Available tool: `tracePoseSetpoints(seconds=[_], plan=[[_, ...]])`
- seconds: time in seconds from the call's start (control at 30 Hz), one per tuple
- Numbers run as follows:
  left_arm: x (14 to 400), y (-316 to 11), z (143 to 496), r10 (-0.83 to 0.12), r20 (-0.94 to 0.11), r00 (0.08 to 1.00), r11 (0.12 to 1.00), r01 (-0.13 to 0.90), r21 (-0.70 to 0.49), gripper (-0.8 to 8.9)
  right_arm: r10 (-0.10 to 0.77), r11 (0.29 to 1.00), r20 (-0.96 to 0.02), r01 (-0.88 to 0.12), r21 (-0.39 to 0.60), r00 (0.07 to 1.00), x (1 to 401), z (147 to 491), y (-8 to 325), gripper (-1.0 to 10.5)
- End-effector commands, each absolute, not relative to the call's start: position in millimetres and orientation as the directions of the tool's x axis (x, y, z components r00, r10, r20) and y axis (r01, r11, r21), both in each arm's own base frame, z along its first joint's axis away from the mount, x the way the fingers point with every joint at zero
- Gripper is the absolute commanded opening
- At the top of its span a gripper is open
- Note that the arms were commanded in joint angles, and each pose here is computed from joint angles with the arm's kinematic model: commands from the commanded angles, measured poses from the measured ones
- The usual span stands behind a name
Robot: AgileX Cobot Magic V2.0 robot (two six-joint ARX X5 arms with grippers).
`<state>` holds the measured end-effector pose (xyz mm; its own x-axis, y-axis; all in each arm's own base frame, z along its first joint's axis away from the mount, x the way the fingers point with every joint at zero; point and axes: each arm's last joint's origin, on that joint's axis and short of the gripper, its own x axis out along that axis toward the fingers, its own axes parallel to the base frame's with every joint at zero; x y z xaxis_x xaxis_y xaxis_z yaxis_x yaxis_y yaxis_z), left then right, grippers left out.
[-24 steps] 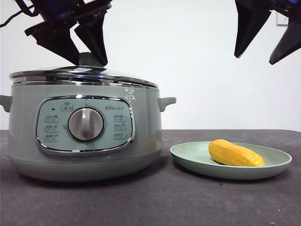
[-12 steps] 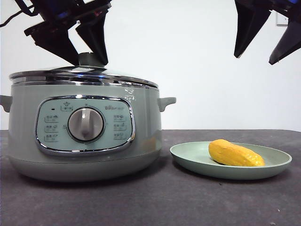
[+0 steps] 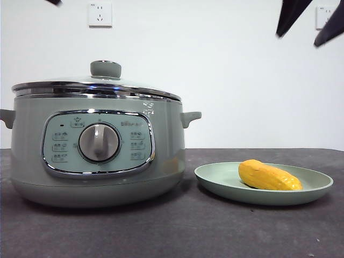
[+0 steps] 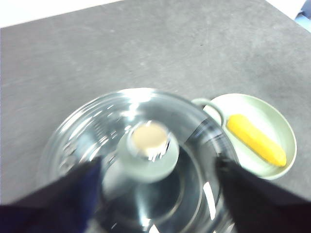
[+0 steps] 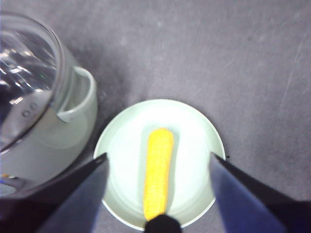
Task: Take the corn out from the steamer,put the corn on the plate,close the lid
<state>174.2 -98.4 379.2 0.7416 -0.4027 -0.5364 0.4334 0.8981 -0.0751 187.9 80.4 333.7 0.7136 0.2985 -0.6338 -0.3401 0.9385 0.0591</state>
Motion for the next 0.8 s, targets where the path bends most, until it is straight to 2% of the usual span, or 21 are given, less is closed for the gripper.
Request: tracePoseSetpoints(seconds=[0.03, 0.13, 0.23, 0.3, 0.43, 0.57, 0.8], plan=[[159.7, -88.8, 383.0, -0.331, -0.534, 0.778, 0.920, 0.392, -0.001, -0.08, 0.306, 0.936, -0.617, -0.346, 0.057, 0.725, 175.9, 337.2, 75.6, 0.8], [142.0, -77.7, 377.2, -0.246, -0.501, 0.830, 0.948, 0.313, 0.053, -0.09, 0.323, 0.935, -0.551, -0.350, 0.060, 0.770, 156.9, 338.4, 67.4, -0.1], [122.8, -67.2, 351.2, -0.242, -0.455, 0.857, 0.955, 0.294, 0.046, -0.09, 0.344, 0.934, -0.448, -0.350, 0.073, 0.825, 136.6, 321.7, 58.7, -0.1], [109.4, -58.4, 327.1, -0.233, -0.424, 0.875, 0.961, 0.275, 0.041, -0.09, 0.311, 0.949, -0.372, -0.309, 0.067, 0.875, 123.7, 303.9, 51.5, -0.1], [93.8, -48.9, 301.0, -0.245, -0.374, 0.894, 0.963, 0.268, 0.010, -0.09, 0.302, 0.953, -0.276, -0.289, 0.086, 0.913, 110.2, 283.7, 45.0, -0.1], [83.8, -42.7, 290.1, -0.248, -0.360, 0.900, 0.964, 0.265, -0.001, -0.08, 0.298, 0.954, -0.277, -0.275, 0.117, 0.914, 105.4, 273.0, 42.7, 0.0], [80.9, -40.9, 282.5, -0.229, -0.444, 0.866, 0.963, 0.268, 0.025, -0.03, 0.301, 0.953, -0.309, -0.273, 0.130, 0.902, 105.2, 270.1, 42.8, 0.0]])
